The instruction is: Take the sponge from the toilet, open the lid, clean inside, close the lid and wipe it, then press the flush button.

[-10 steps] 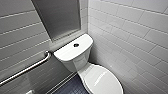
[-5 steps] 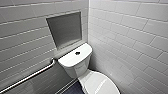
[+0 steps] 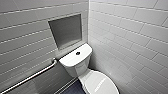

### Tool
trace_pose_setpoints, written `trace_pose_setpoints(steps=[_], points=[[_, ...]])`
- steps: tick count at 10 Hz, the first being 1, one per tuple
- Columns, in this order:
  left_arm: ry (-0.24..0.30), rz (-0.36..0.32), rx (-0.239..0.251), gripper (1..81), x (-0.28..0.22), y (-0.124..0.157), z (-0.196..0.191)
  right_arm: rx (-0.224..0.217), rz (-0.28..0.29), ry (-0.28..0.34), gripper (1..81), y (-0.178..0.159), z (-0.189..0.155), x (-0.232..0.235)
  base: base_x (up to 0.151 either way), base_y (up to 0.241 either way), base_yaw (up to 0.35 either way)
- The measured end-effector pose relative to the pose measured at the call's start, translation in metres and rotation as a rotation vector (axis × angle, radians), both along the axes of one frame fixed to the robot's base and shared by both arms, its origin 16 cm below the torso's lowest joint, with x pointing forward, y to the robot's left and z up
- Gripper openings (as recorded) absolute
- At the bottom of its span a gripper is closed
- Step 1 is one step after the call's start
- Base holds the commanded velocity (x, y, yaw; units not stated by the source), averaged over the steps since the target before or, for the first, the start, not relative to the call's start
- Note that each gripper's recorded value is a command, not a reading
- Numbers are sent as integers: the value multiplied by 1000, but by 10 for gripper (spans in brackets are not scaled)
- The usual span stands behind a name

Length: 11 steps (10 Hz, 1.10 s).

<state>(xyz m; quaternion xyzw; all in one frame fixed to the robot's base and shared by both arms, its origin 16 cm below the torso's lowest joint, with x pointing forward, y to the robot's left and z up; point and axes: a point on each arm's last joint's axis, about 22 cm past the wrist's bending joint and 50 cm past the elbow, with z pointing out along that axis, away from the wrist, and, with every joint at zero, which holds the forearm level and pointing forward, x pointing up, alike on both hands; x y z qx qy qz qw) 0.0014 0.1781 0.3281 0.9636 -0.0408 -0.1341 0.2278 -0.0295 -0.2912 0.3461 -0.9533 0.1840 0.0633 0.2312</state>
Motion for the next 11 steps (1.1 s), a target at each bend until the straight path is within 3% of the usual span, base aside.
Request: trace_pose_setpoints(steps=[2, 3, 6, 11], points=[[25, 2, -4, 811, -18, -14, 14, -10, 75, 35, 10, -3, 15, -25, 0, 0, 0], [28, 2, -8, 811, -22, -18, 20, -8, 84, 39, 10, 3, 20, -30, 0, 0, 0], [-27, -4, 24, 811, -14, -4, 29, 10, 77, -31, 10, 19, 29, -13, 0, 0, 0], [-123, -12, 74, 811, -6, 2, 45, -15, 94, -120, 10, 27, 45, 2, 0, 0, 0]])
